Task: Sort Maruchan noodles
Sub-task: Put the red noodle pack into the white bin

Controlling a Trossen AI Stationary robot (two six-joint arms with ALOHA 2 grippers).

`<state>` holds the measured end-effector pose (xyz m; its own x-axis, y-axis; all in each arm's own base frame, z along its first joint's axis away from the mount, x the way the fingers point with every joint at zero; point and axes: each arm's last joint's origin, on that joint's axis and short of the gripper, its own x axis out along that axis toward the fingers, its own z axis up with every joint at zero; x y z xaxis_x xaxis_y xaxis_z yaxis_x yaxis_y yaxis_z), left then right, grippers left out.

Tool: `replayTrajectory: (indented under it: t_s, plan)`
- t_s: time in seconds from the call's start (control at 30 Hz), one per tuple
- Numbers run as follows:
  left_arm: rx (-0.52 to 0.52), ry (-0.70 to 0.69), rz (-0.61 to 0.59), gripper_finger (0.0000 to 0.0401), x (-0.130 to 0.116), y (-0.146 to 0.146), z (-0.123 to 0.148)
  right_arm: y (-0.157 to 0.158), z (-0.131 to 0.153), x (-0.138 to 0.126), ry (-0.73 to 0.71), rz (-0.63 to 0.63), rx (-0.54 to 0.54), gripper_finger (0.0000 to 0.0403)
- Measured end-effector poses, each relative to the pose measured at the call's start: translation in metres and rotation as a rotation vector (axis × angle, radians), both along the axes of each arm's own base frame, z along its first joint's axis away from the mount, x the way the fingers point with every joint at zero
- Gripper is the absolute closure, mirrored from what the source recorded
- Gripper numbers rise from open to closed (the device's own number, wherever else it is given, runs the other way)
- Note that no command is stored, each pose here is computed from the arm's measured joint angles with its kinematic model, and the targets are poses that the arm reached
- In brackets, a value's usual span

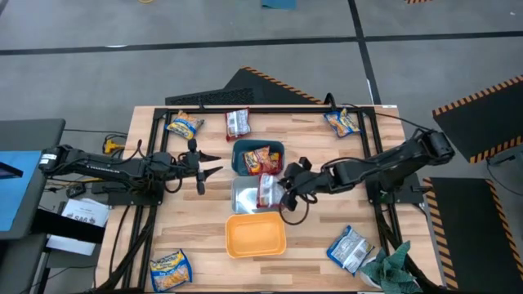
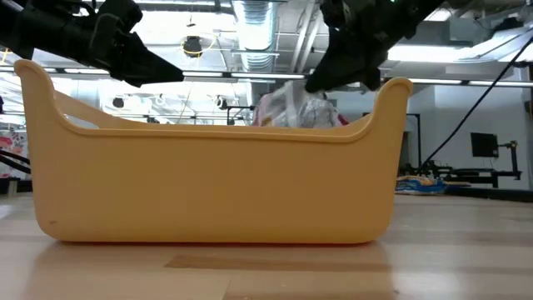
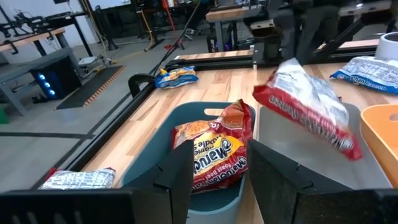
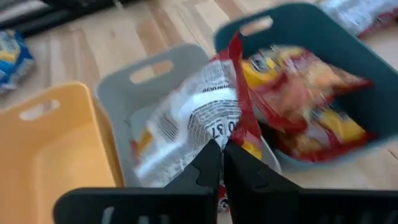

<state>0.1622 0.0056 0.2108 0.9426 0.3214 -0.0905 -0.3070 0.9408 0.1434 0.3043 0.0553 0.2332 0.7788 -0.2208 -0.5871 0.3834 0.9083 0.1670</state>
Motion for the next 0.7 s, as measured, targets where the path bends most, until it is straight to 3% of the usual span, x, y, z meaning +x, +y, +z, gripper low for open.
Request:
replayTrajectory:
  t_s: [0.23, 0.43, 0.57, 0.7]
  plan:
    - [-0.001, -0.002, 0.000, 0.0264, 0.000, 0.000, 0.000, 0.002, 0.001, 0.007, -0.053, 0.033, -0.019, 0.0338]
    - [-0.002, -0.012, -0.001, 0.0264, 0.000, 0.000, 0.001, -0.002, 0.007, 0.006, -0.081, 0.019, -0.021, 0.0275]
    - [-0.016, -0.019, 0.001, 0.0264, 0.000, 0.000, 0.001, -0.007, 0.012, -0.003, -0.032, 0.040, -0.100, 0.0225]
    - [-0.022, -0.058, 0.022, 0.0264, 0.000, 0.000, 0.005, -0.014, 0.015, -0.020, 0.054, -0.031, -0.197, 0.0194]
